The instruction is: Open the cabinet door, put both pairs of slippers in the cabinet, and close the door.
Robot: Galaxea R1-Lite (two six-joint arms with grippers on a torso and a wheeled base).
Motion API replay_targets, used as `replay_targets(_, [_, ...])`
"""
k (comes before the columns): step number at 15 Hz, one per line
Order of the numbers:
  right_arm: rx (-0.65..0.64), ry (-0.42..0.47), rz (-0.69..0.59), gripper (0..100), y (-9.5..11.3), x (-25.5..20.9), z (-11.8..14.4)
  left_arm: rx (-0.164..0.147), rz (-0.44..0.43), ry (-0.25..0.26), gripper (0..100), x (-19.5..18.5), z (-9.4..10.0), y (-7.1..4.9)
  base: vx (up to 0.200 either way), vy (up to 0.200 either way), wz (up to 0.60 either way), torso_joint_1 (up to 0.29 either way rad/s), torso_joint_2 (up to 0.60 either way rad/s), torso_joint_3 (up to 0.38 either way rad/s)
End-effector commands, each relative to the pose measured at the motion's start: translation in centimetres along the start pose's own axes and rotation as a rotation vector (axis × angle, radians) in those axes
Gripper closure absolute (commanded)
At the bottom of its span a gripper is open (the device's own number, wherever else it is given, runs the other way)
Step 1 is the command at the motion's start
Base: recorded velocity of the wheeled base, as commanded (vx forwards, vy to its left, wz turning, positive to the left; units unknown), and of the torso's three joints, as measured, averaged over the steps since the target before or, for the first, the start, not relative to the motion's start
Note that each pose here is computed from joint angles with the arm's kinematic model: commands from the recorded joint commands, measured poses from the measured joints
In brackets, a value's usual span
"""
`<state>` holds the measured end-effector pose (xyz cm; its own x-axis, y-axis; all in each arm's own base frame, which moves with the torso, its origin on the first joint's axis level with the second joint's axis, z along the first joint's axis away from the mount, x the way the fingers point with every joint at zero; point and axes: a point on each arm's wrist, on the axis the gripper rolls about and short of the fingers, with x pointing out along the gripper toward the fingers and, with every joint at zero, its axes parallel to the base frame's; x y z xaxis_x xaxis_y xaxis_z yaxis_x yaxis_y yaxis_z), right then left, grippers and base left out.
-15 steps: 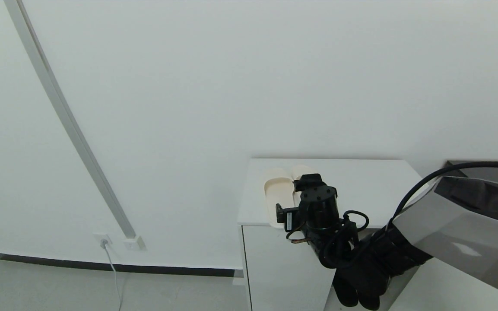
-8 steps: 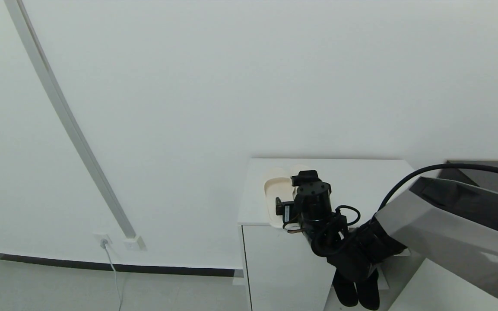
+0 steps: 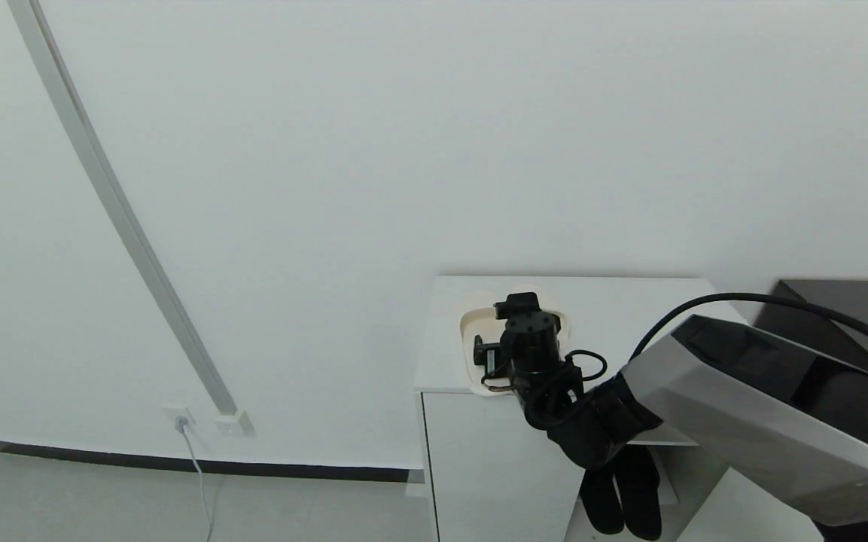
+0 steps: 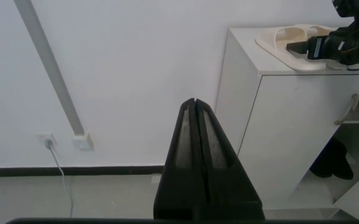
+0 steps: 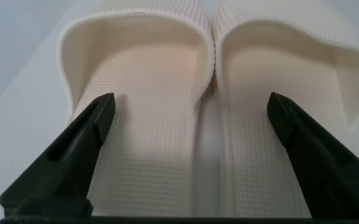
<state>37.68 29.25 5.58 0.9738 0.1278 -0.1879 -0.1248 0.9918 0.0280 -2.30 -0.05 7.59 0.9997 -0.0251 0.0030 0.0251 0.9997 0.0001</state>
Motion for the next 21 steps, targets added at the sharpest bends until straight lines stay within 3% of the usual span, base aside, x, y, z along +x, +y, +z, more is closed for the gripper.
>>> replay_targets(1, [0.000, 0.001, -0.004, 0, 0.1, 0.6, -0.2, 0.000, 0.001, 0.001, 100, 0.0, 0.0, 0.0, 0.000, 0.000, 0.00, 0.000, 0.00, 0.000])
replay_targets(15, [0.007, 0.006, -0.012, 0, -0.7, 3.0, 2.9, 0.000, 0.001, 0.001, 100, 0.0, 0.0, 0.0, 0.000, 0.000, 0.00, 0.000, 0.00, 0.000])
replay_targets(21, [0.002, 0.022, -0.014, 0, -1.2, 4.3, 2.7, 0.000, -0.001, 0.001, 100, 0.0, 0.0, 0.0, 0.000, 0.000, 0.00, 0.000, 0.00, 0.000])
